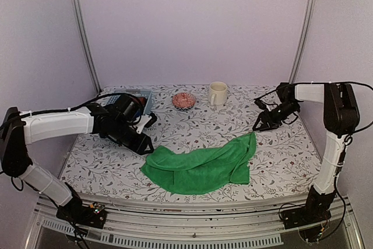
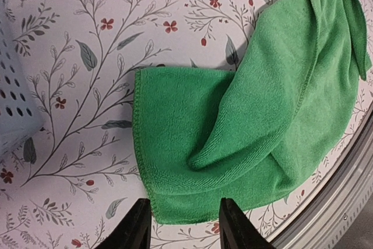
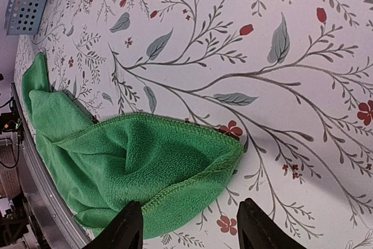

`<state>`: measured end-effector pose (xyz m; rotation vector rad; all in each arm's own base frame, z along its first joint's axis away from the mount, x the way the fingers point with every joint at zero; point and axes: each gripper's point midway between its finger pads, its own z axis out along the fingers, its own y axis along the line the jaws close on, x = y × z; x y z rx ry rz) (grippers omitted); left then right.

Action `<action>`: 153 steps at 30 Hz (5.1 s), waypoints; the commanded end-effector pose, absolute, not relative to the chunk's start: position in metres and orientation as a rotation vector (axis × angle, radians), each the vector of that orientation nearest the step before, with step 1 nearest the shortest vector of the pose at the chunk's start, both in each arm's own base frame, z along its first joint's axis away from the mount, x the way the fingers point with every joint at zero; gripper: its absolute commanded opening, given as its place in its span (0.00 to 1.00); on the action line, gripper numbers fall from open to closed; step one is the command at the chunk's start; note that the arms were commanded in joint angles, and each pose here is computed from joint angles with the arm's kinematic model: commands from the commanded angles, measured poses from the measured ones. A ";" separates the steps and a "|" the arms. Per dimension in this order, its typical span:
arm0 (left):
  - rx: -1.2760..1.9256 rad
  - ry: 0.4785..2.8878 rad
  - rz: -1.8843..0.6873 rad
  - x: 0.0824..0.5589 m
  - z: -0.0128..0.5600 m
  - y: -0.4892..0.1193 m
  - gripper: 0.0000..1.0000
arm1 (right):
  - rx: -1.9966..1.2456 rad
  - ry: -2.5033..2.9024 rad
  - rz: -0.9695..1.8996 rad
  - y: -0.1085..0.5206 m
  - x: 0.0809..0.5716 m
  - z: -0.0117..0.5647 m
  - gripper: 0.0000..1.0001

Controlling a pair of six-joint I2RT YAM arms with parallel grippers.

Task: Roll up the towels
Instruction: Pick up the towel from the center of the board, then flatten out the towel at the center of the board.

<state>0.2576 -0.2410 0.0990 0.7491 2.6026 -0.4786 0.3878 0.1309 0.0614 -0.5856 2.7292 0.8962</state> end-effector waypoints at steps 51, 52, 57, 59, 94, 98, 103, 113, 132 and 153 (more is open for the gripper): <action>0.687 2.686 -0.596 0.236 0.060 -0.275 0.57 | -0.497 2.555 0.866 0.097 0.440 0.105 0.03; 0.673 2.665 -0.639 0.236 0.061 -0.278 0.58 | -0.498 2.554 0.866 0.097 0.440 0.105 0.03; 0.613 2.598 -0.729 0.242 0.059 -0.282 0.57 | -0.499 2.556 0.875 0.098 0.438 0.104 0.03; 0.597 2.604 -0.719 0.245 0.053 -0.280 0.56 | -0.498 2.559 0.875 0.098 0.437 0.103 0.03; 0.540 2.514 -0.865 0.266 0.093 -0.282 0.00 | -0.501 2.476 0.824 0.086 0.450 0.146 0.02; 0.460 2.381 -0.825 0.303 0.155 -0.257 0.00 | -0.457 2.366 0.767 0.058 0.469 0.201 0.02; 0.431 2.195 -0.788 0.332 0.239 -0.238 0.00 | -0.480 2.198 0.724 0.040 0.466 0.279 0.02; 0.452 1.969 -0.813 0.302 0.323 -0.223 0.00 | -0.659 1.939 0.581 0.064 0.360 0.368 0.02; 0.366 2.092 -0.976 0.230 0.240 -0.219 0.00 | -0.758 2.045 0.394 0.065 0.257 0.282 0.02; 0.250 2.403 -0.655 0.424 0.120 -0.282 0.42 | -0.544 2.338 0.555 0.031 0.410 0.180 0.43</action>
